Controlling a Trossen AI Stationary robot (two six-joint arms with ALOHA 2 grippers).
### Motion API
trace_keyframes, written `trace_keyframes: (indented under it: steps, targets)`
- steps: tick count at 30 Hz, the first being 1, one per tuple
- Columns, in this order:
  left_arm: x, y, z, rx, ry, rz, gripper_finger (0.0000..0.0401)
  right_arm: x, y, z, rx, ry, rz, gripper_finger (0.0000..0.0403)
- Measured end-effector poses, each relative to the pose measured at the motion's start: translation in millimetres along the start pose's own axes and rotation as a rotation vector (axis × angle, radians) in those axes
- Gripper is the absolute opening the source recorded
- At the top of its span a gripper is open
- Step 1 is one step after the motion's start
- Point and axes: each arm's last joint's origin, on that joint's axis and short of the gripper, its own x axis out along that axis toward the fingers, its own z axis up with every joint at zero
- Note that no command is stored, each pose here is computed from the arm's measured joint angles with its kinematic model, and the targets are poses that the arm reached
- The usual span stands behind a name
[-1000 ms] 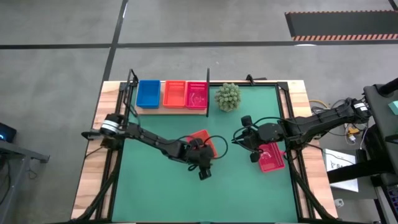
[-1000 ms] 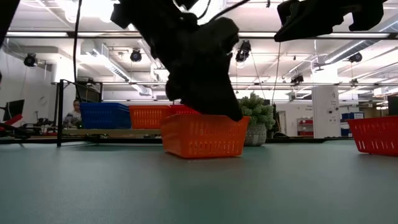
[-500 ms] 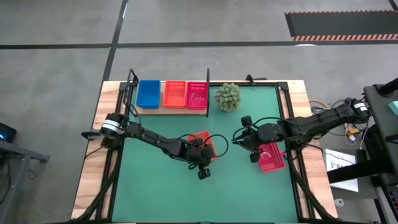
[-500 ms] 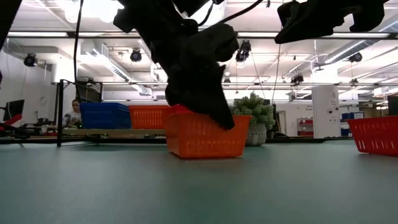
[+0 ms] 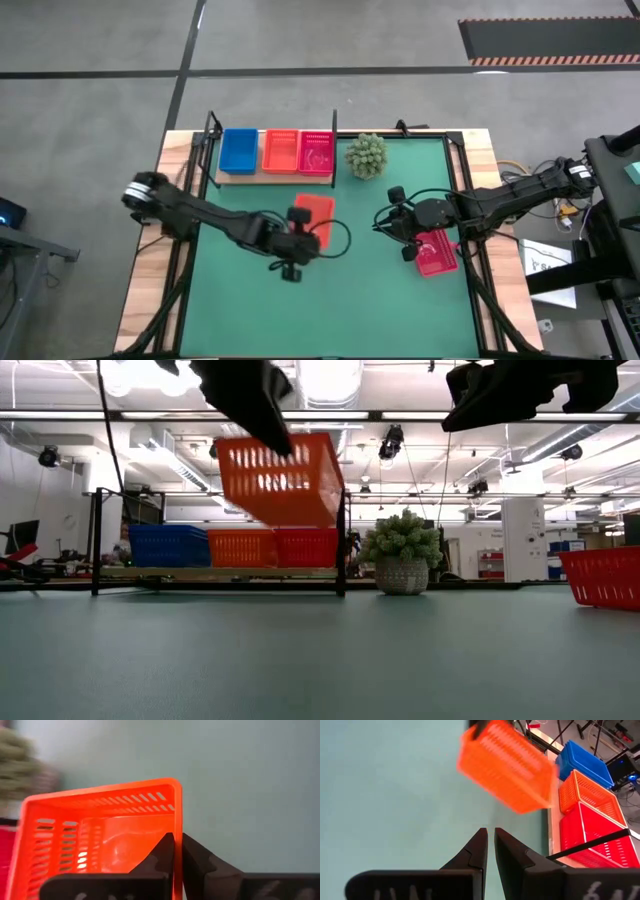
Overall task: Stack baskets on shelf by color
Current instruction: Stack the orange bin on the orange bin on the shelf
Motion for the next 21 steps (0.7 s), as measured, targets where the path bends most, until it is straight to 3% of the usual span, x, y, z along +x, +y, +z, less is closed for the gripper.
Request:
trace_keyframes:
  steps: [5, 10, 13, 17, 21]
  targets:
    - [-41, 36, -15, 0.084, -0.015, 0.149, 0.0000, 0, 0, 0, -0.001, 0.002, 0.001, 0.0027]
    - [-61, 80, -40, 0.119, -0.017, 0.245, 0.0000, 0, 0, 0, -0.001, -0.001, 0.000, 0.0027]
    - [-63, 111, -56, 0.101, -0.024, 0.283, 0.0000, 0, 0, 0, -0.001, -0.001, 0.000, 0.0027]
    - [-54, 149, -80, 0.058, -0.056, 0.253, 0.0000, 0, 0, 0, -0.002, -0.001, 0.000, 0.0027]
    - [-44, 175, -102, 0.042, -0.027, 0.250, 0.0000, 0, 0, 0, -0.003, -0.001, 0.000, 0.0027]
